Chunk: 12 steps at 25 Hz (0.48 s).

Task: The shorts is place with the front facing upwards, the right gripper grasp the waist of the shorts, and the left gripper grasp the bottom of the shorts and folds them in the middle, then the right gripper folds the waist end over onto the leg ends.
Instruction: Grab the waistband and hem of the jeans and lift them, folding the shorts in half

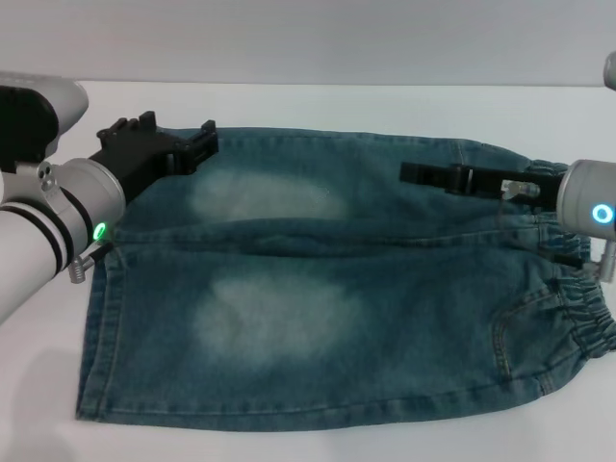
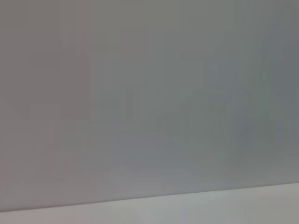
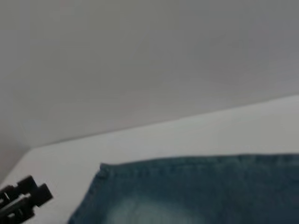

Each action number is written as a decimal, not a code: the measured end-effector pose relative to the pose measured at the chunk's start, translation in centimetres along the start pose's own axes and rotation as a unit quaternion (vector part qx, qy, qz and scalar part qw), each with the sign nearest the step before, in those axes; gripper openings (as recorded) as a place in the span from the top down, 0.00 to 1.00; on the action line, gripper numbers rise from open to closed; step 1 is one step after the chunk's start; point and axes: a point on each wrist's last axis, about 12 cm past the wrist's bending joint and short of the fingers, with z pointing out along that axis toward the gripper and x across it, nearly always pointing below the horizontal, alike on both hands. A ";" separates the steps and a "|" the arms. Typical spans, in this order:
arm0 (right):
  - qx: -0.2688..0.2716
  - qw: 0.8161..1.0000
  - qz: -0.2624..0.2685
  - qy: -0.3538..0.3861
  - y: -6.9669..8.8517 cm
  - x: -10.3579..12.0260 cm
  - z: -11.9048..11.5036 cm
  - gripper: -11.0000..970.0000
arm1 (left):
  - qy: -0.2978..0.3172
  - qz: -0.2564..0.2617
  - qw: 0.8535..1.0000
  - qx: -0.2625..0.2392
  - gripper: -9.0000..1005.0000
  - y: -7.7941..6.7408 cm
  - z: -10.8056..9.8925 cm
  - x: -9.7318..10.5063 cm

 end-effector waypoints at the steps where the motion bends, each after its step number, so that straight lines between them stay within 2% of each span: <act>1: 0.006 1.000 0.001 0.011 0.1 -0.2 -0.3 0.35 | 0.000 0.000 1.000 0.000 0.24 0.0 0.0 0.0; 4: 0.022 0.999 -0.008 0.036 0.5 -0.9 -1.5 0.35 | 0.028 0.007 0.999 0.015 0.24 -0.5 -0.9 -1.4; 9: 0.028 0.998 -0.020 0.054 1.7 -1.5 -4.6 0.35 | 0.076 0.018 0.996 0.032 0.24 -1.1 -1.5 -2.2; 12: 0.023 0.998 -0.012 0.063 1.7 -1.4 -6.2 0.34 | 0.097 0.025 0.994 0.042 0.25 -1.4 -1.9 -2.8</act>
